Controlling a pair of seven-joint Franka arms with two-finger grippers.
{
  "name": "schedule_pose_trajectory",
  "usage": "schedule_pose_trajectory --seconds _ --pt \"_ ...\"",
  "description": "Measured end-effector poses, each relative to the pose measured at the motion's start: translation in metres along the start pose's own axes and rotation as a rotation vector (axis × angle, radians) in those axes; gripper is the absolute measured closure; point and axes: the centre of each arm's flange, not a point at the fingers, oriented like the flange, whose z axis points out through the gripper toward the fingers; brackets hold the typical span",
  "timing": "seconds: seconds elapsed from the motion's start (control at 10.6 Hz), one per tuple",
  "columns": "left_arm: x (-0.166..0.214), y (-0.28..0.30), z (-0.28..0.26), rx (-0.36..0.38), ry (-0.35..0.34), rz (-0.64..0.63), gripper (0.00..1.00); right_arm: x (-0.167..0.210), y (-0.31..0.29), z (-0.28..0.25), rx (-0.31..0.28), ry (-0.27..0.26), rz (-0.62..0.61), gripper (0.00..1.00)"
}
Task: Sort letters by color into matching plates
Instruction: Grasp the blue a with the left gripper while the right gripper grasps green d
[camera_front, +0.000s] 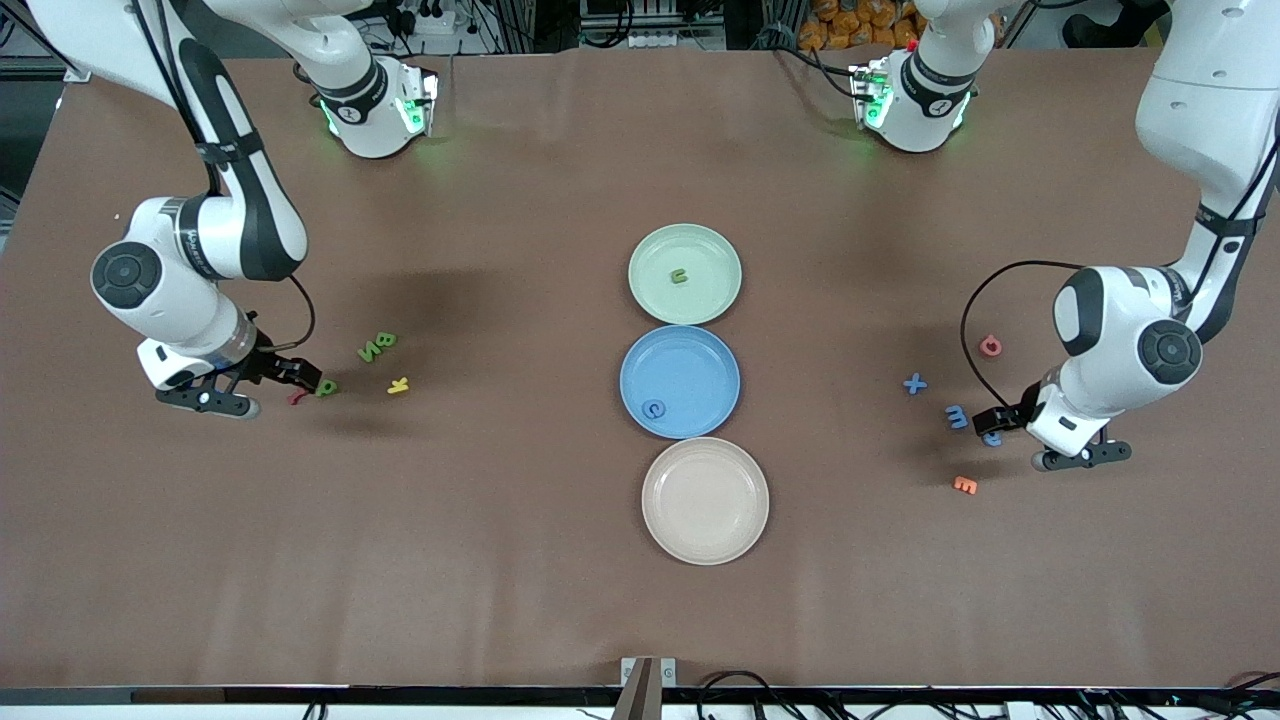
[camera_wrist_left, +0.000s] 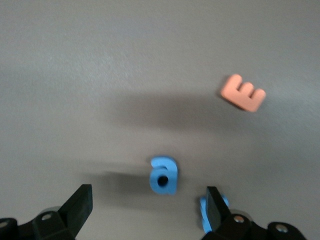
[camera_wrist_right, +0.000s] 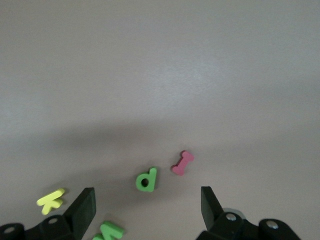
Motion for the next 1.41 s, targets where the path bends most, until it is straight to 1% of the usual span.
schedule_pose_trajectory --seconds 0.09,0.19,0.38,0.47,0.56,0.66,0.85,0.94,1.22,1.41 --pt "0.005 -0.003 0.007 -0.003 -0.002 -0.004 0.00 0.000 0.009 0.006 0.003 0.019 0.017 0.08" --pt "0.007 -0.003 0.013 -0.006 -0.007 -0.006 0.00 0.001 0.016 0.011 0.004 0.029 0.037 0.11" --pt "0.007 0.000 0.023 -0.010 -0.019 -0.002 0.00 0.002 0.017 0.020 0.014 0.037 0.091 0.14" --pt "0.006 0.002 0.026 -0.011 -0.025 0.000 0.00 0.003 0.015 0.026 0.018 0.046 0.100 0.15" --pt "0.005 0.003 0.029 -0.012 -0.029 0.002 0.00 0.003 0.014 0.035 0.019 0.053 0.104 0.19" --pt "0.004 0.003 0.031 -0.001 -0.031 0.015 0.00 0.003 0.014 0.044 0.019 0.058 0.105 0.19" --pt "0.003 0.001 0.031 0.047 -0.047 0.034 0.00 0.002 0.013 0.058 0.022 0.052 0.119 0.23" --pt "0.003 0.001 0.030 0.065 -0.052 0.029 0.00 0.001 0.013 0.062 0.037 0.048 0.148 0.23" --pt "0.004 -0.003 0.030 0.071 -0.053 0.011 0.00 -0.001 0.005 0.071 0.053 0.049 0.163 0.26" --pt "0.004 -0.002 0.030 0.072 -0.053 -0.031 0.00 -0.002 0.005 0.076 0.053 0.042 0.168 0.27"
